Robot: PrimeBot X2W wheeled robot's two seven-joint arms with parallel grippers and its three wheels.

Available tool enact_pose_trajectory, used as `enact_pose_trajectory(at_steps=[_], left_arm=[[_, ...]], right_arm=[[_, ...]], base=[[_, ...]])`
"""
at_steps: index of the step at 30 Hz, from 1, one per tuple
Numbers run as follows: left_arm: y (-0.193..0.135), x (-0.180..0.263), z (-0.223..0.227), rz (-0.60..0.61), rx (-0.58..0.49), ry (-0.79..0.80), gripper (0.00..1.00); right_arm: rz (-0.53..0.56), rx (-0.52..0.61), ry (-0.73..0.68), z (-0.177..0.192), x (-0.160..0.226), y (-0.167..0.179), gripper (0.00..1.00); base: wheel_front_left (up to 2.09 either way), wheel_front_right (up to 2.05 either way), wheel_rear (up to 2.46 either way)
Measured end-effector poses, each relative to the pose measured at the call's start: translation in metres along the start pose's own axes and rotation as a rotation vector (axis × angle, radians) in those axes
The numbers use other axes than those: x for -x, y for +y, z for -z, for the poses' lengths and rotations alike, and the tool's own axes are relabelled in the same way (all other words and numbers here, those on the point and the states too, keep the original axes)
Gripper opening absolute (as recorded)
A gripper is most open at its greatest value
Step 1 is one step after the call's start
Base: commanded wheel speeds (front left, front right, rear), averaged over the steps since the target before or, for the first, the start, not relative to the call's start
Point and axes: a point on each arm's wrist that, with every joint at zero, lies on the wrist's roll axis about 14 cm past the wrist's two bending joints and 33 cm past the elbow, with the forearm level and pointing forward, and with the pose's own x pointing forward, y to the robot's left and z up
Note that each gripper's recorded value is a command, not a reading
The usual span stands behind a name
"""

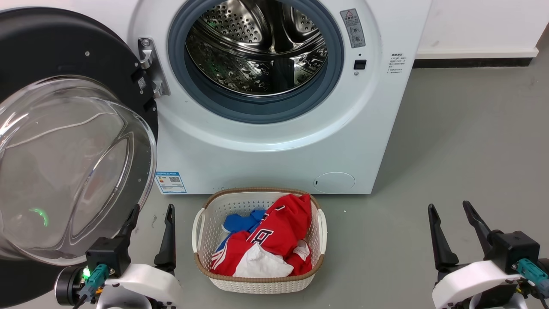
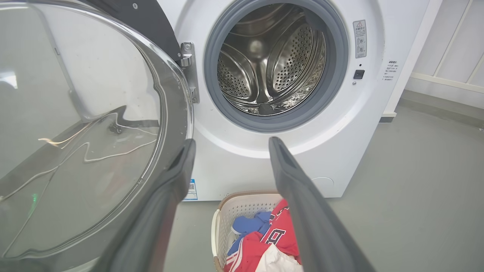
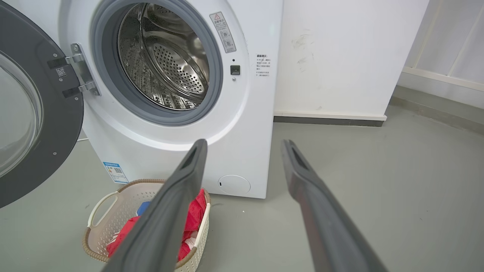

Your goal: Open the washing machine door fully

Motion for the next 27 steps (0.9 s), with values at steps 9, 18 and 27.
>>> enact_pose_trajectory(at_steps=[9,18,27], left_arm=[[-0.001,0.0,0.001,0.002,0.001,0.001,1.0],[-0.004,0.008,0.024,-0.018,0.102,0.085,0.0],[0.002,0.006,0.032,-0.056,0.272,0.136,0.0]], right_arm=[[0.004,0.002,0.001,0.0,0.001,-0.001,1.0],[0.024,-0.091,0.076,0.024,0.008,-0.005,0.0],[0.041,-0.273,0.075,0.025,0.006,-0.007,0.0]], base=[[0.0,0.0,0.0],[0.0,0.0,0.0],[0.0,0.0,0.0]])
